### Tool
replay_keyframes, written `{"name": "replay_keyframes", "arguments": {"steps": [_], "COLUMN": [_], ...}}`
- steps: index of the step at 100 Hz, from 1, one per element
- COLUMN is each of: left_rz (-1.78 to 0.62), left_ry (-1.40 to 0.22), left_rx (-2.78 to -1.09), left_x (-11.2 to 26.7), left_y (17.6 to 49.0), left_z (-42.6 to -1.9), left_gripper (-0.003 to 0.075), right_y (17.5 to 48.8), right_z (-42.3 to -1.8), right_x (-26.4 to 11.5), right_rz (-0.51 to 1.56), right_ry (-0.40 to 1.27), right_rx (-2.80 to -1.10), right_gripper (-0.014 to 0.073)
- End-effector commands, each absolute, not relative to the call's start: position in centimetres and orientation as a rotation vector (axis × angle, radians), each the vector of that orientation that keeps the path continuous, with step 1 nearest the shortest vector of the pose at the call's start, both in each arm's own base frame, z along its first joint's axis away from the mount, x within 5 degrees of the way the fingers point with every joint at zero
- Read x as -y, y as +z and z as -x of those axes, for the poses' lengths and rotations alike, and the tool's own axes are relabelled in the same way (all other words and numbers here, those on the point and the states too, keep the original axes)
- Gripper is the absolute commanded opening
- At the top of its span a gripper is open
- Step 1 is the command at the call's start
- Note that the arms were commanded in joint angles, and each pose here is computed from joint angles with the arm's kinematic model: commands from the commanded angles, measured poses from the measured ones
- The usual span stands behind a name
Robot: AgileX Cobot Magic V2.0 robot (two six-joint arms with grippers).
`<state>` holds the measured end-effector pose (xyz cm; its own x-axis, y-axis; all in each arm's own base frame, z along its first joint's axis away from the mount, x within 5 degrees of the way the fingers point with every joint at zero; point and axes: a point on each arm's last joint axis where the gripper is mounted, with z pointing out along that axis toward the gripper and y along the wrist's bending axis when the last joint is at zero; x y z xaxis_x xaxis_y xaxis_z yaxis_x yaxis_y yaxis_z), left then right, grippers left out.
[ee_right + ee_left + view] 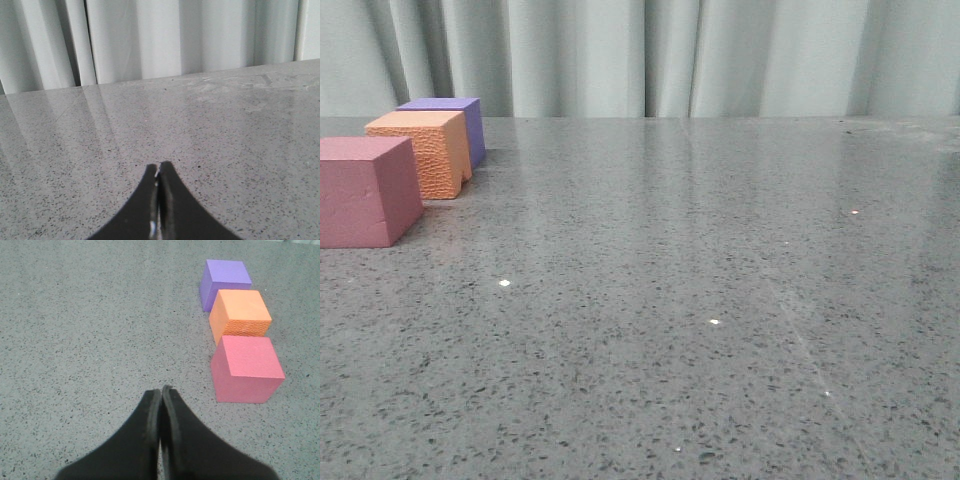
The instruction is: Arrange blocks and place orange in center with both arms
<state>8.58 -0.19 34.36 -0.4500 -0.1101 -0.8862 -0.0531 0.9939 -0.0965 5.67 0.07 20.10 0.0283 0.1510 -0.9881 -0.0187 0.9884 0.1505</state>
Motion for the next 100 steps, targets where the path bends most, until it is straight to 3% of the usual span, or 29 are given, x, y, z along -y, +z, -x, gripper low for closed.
{"name": "replay_keyframes", "arguments": {"steps": [1, 24, 42, 60, 100], "left_rz": [0.090, -0.069, -0.205, -0.132, 0.009], "left_ry": [-0.047, -0.041, -0.094, -0.117, -0.056], "left_rx": [-1.960, -1.817, -1.745, -1.800, -1.605], "left_x": [0.1, 1.0, 1.9, 0.9, 0.0], "left_y": [35.6, 34.7, 31.3, 26.8, 20.6], "left_z": [-8.8, -9.8, -9.3, -7.5, -5.2], "left_gripper": [-0.0019, -0.0019, -0.0019, -0.0019, -0.0019], "right_y": [21.4, 21.4, 21.4, 21.4, 21.4], "right_z": [-5.4, -5.4, -5.4, -5.4, -5.4], "right_x": [-0.1, -0.1, -0.1, -0.1, -0.1], "right_rz": [-0.095, -0.095, -0.095, -0.095, -0.095], "right_ry": [0.140, 0.140, 0.140, 0.140, 0.140], "right_rx": [-1.422, -1.422, -1.422, -1.422, -1.422], "right_gripper": [-0.0067, -0.0067, -0.0067, -0.0067, -0.0067]}}
